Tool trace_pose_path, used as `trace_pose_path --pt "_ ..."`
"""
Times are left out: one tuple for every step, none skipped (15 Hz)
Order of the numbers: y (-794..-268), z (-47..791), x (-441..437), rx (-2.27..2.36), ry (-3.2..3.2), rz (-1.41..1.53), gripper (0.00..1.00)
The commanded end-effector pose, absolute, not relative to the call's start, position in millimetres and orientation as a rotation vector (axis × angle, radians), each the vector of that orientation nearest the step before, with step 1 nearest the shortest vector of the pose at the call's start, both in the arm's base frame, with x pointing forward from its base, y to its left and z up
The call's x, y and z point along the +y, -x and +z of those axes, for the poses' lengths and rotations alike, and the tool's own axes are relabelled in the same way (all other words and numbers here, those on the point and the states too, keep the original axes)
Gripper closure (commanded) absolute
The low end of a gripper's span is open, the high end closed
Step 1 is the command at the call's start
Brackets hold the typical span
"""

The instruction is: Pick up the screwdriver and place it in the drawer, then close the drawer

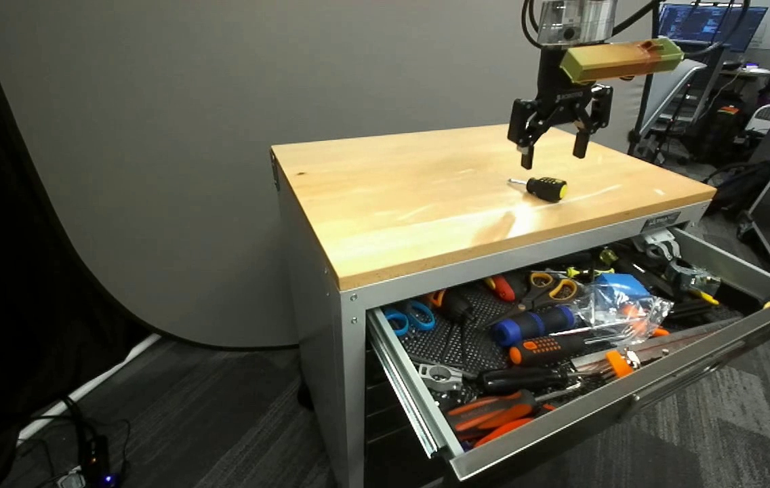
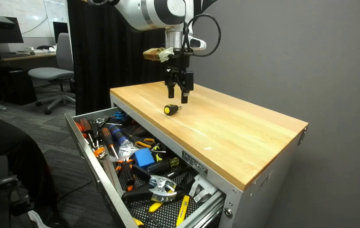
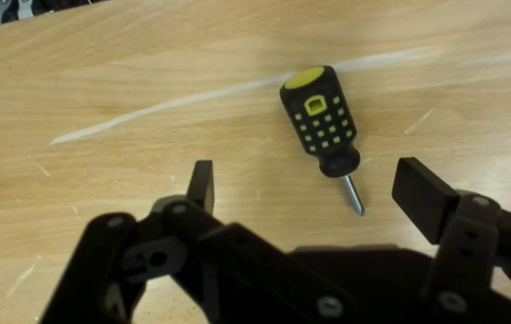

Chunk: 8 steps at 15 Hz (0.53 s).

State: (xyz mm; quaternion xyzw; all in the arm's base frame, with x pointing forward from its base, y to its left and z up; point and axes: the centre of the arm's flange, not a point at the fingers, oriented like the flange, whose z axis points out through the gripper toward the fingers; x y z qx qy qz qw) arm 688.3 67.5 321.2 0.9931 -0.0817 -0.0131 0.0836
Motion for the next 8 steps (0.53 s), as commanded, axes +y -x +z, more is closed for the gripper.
trace_pose_path --pt "-695.5 316.8 69.7 -0.225 -2.973 -0.111 0.0" --pt "-694.8 313.1 69.6 -0.225 -2.971 -0.123 0.0" --pt "-694.0 308.7 69.2 -0.224 -2.966 -0.137 0.0" --pt "-692.9 304.1 68.5 -0.219 -2.963 -0.154 0.0" --pt "-691.9 300.3 67.9 -0.215 -2.959 -0.161 0.25" --pt "-691.1 297.6 67.8 -0.213 -2.959 -0.17 0.26" --pt "-690.6 295.3 67.7 -0.211 -2.959 -0.178 0.34" --pt "-690.3 293.6 67.9 -0.209 -2.96 -0.183 0.42"
